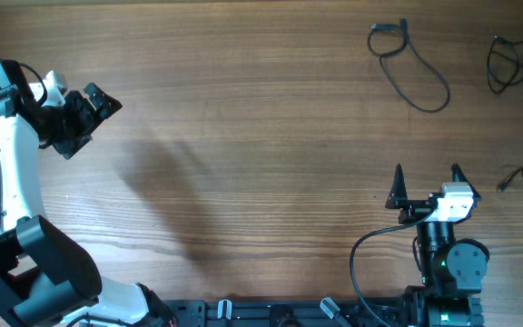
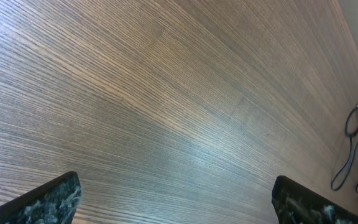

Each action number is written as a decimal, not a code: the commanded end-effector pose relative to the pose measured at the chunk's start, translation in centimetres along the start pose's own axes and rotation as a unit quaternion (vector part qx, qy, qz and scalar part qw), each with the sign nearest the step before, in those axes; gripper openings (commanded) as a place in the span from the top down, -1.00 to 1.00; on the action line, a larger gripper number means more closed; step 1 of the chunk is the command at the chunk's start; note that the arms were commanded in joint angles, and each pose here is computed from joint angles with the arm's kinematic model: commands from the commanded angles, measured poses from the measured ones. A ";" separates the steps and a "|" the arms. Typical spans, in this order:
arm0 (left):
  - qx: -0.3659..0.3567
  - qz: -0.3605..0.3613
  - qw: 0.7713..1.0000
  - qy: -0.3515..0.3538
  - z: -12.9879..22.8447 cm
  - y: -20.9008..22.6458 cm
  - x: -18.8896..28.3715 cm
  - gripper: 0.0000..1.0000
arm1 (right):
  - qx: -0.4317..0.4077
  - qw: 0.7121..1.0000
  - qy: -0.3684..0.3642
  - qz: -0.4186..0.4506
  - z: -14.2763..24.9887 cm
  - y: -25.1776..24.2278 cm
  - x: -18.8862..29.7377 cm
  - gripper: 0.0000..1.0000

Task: Untangle cables

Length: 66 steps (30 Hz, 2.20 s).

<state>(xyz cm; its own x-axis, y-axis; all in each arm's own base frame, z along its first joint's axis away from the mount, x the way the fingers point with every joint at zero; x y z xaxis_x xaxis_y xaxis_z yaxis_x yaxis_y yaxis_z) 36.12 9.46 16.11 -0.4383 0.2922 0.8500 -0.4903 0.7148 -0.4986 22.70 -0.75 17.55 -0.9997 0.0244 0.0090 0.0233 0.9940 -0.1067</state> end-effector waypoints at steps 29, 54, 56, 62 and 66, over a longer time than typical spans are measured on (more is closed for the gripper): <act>-0.403 0.192 0.851 -0.277 25.5 -11.1 25.8 -1.00 | 0.007 1.000 -0.007 -0.008 -0.1 0.3 0.0 -1.00; -0.415 0.324 0.746 -0.407 28.0 -8.8 22.2 -1.00 | 0.007 1.000 -0.007 -0.008 -0.1 0.3 0.0 -1.00; -0.410 0.329 0.747 -0.408 26.3 -9.0 20.0 -1.00 | 0.007 1.000 -0.007 -0.008 -0.1 0.3 0.0 -1.00; -0.389 0.359 0.725 -0.441 22.0 -8.7 13.6 -1.00 | 0.007 1.000 -0.007 -0.008 -0.1 0.3 0.0 -0.99; -0.350 0.352 0.752 -0.434 20.9 -7.4 10.3 -1.00 | 0.007 1.000 -0.007 -0.008 -0.1 0.3 0.0 -1.00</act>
<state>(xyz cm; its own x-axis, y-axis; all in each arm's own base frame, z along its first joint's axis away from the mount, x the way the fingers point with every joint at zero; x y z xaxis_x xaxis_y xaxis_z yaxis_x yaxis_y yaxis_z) 18.61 -6.54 26.96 -0.8559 0.4819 -0.1877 0.5148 0.8285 -0.2205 22.71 -0.75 17.39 -0.9997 0.0244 0.0071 0.0235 0.9940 -0.1071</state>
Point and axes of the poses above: each gripper's point midway between its finger pads, its own x axis back along the fingers, its own y axis along the line the jaws close on, z = x × y, the point moved 2 cm from there along x, back along the fingers, and after that the axes turned 3 degrees about x, right-handed, at the moved point
